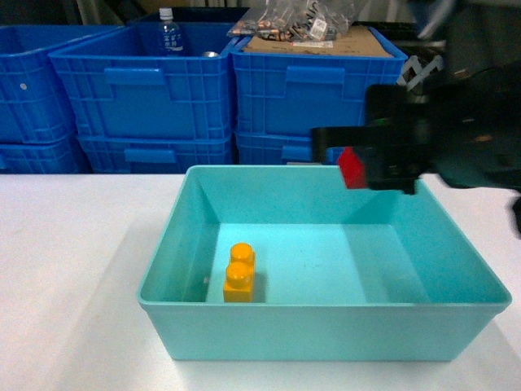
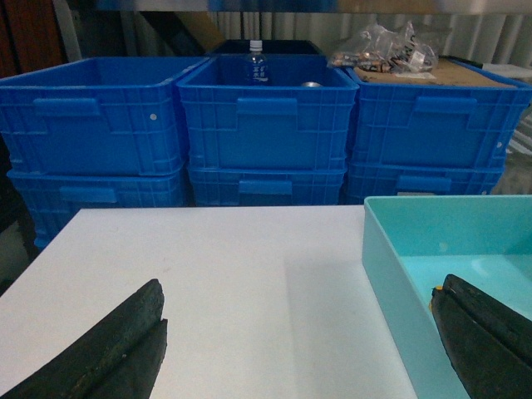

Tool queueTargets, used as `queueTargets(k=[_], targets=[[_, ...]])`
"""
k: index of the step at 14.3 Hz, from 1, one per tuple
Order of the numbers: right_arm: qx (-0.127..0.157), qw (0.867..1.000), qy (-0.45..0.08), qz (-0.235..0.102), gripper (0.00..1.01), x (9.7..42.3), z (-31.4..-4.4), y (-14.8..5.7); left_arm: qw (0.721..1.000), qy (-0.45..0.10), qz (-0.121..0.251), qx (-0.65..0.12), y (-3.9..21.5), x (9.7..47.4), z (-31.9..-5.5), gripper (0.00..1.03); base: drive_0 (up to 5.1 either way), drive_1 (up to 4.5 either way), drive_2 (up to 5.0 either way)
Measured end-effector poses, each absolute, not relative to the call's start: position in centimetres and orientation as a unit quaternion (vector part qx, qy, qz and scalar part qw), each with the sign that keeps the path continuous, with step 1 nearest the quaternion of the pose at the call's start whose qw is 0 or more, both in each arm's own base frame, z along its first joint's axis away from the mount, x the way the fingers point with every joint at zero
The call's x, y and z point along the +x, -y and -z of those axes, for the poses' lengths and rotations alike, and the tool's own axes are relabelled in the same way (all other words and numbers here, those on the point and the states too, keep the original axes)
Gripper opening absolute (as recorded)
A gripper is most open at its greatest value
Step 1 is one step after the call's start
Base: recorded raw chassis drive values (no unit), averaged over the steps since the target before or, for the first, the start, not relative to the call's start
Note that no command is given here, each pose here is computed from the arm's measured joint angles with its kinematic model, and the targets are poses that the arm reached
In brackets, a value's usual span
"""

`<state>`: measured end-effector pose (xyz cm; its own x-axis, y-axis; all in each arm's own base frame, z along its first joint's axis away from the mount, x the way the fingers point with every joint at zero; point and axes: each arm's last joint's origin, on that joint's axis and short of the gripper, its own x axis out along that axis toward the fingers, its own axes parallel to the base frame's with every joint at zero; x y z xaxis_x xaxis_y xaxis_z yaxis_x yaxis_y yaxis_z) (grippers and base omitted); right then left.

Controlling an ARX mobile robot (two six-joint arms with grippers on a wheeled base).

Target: Pick red block from blue box to shelf

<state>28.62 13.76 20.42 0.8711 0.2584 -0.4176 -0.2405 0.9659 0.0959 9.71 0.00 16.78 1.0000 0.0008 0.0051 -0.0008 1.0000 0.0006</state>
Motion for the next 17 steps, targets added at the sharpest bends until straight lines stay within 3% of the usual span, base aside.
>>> queueTargets(k=[1,3,6,7,8,9,10,17], targets=[[0.019,0.974,-0.190,-0.123,0.26,25.9,-21.5,-11.7,1.000,0.003,0.000,0.000,0.0,9.7,-16.8,0.98,0.0,0.00,0.0],[-0.015,0.991,-0.112,-0.068,0.26,20.4,-23.0,-7.9,1.000,0.003,0.000,0.000,0.0,9.7,-16.8,0.98,0.0,0.00,0.0],[-0.066,0.993,-0.095,0.011,0.26,14.2,-20.4,-4.4,1.000,0.003,-0.001,0.000,0.0,9.7,-16.8,0.98,0.0,0.00,0.0],[-0.081,0.994,-0.078,0.014,0.26,12.9,-19.4,-4.0,1.000,0.003,0.000,0.000,0.0,9.7,-16.8,0.98,0.0,0.00,0.0],[-0.075,0.996,-0.045,0.011,0.26,12.3,-19.5,-3.8,1.000,0.003,0.000,0.000,0.0,9.7,-16.8,0.98,0.0,0.00,0.0],[-0.037,0.999,0.006,0.003,0.25,12.0,-20.4,-3.3,1.000,0.003,0.000,0.000,0.0,9.7,-16.8,0.98,0.0,0.00,0.0],[-0.018,1.000,0.010,0.004,0.26,11.8,-20.2,-2.8,1.000,0.003,-0.001,0.000,0.0,9.7,-16.8,0.98,0.0,0.00,0.0],[-0.006,1.000,-0.004,-0.003,0.25,11.0,-17.7,-0.3,1.000,0.003,0.000,0.000,0.0,9.7,-16.8,0.98,0.0,0.00,0.0]])
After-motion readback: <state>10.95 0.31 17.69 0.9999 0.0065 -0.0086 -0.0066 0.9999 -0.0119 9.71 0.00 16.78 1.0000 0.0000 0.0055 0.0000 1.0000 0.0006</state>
